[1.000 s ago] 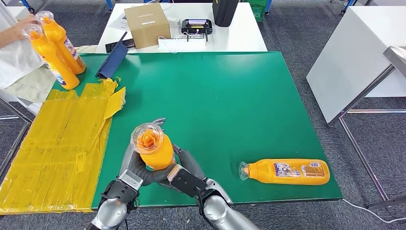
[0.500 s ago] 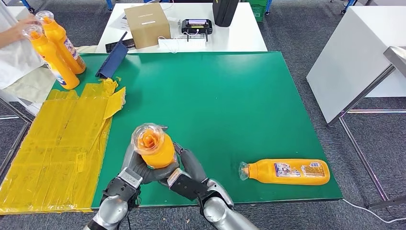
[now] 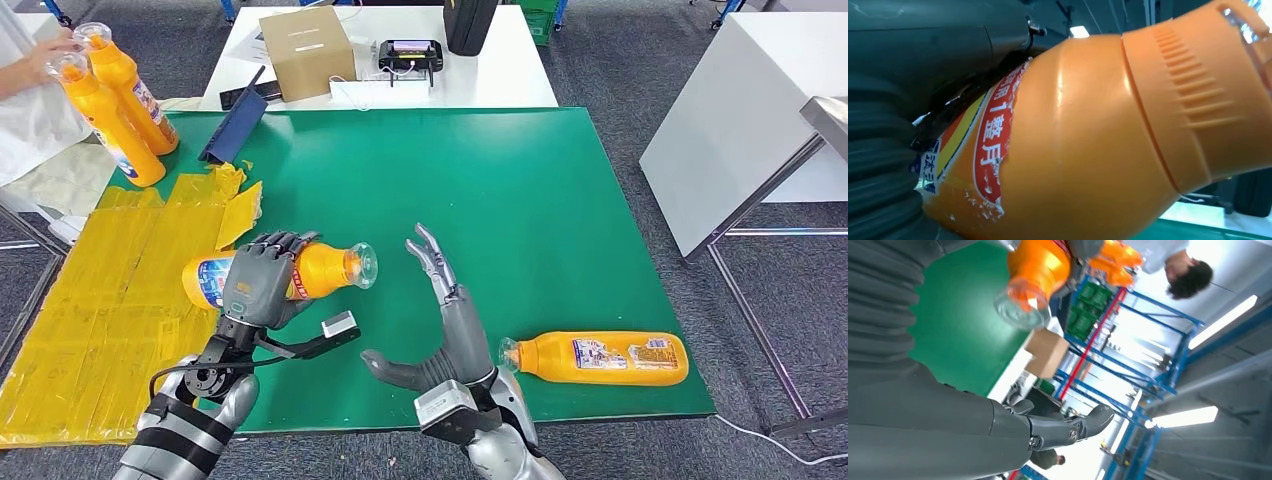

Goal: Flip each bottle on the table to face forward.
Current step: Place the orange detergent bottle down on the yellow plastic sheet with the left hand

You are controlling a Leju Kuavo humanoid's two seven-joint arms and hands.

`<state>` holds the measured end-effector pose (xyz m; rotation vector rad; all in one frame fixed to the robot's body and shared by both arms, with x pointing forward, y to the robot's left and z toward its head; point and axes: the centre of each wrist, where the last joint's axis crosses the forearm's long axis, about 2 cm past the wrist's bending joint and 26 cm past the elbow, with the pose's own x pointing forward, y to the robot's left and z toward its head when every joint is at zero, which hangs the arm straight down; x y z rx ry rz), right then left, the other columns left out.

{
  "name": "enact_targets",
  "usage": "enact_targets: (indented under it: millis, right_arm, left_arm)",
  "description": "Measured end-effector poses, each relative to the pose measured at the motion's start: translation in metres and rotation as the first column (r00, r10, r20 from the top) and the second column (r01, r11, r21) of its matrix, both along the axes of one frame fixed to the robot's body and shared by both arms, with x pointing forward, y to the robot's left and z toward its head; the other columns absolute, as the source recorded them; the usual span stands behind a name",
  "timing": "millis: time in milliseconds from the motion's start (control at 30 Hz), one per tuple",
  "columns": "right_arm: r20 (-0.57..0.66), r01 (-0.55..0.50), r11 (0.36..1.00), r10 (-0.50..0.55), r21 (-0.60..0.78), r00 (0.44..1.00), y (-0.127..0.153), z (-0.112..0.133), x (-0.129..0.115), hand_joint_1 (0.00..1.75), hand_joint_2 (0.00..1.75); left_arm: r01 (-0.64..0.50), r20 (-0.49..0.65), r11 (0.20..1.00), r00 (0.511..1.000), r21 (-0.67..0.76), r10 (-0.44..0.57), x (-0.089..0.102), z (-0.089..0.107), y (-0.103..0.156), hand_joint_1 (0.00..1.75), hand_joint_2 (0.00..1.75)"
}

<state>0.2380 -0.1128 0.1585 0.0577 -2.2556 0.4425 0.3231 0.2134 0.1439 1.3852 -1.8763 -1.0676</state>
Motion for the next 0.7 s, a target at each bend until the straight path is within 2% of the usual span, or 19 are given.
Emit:
enact_targets:
  millis: [167, 233, 300, 467, 700]
  right_arm:
    - [0.029, 0.010, 1.000, -0.010, 0.013, 1.000, -0.006, 0.007, -0.002, 0.00, 0.00]
    - [0.042, 0.010, 1.000, -0.010, 0.019, 0.999, -0.009, 0.009, -0.001, 0.00, 0.87]
    - [0.061, 0.004, 0.999, -0.007, 0.036, 0.998, -0.011, 0.014, -0.001, 0.00, 1.75]
    - [0.109, 0.013, 0.996, -0.023, 0.091, 0.994, -0.019, 0.031, 0.000, 0.00, 1.75]
    - [0.158, 0.058, 0.989, -0.080, 0.139, 0.984, -0.028, 0.042, 0.002, 0.00, 1.75]
  left_arm:
    - [-0.021, -0.034, 1.000, 0.999, -0.003, 0.021, 0.006, -0.005, 0.005, 1.75, 1.75]
    - [-0.049, -0.075, 0.999, 0.996, 0.022, 0.051, 0.010, -0.007, 0.006, 1.75, 1.75]
    - [-0.118, -0.132, 0.990, 0.983, 0.082, 0.128, 0.017, -0.011, 0.012, 1.75, 1.75]
    - [-0.296, -0.201, 0.916, 0.913, 0.270, 0.355, 0.046, -0.028, 0.048, 1.75, 1.75]
    - [-0.362, -0.287, 0.777, 0.781, 0.515, 0.554, 0.070, -0.041, 0.111, 1.75, 1.75]
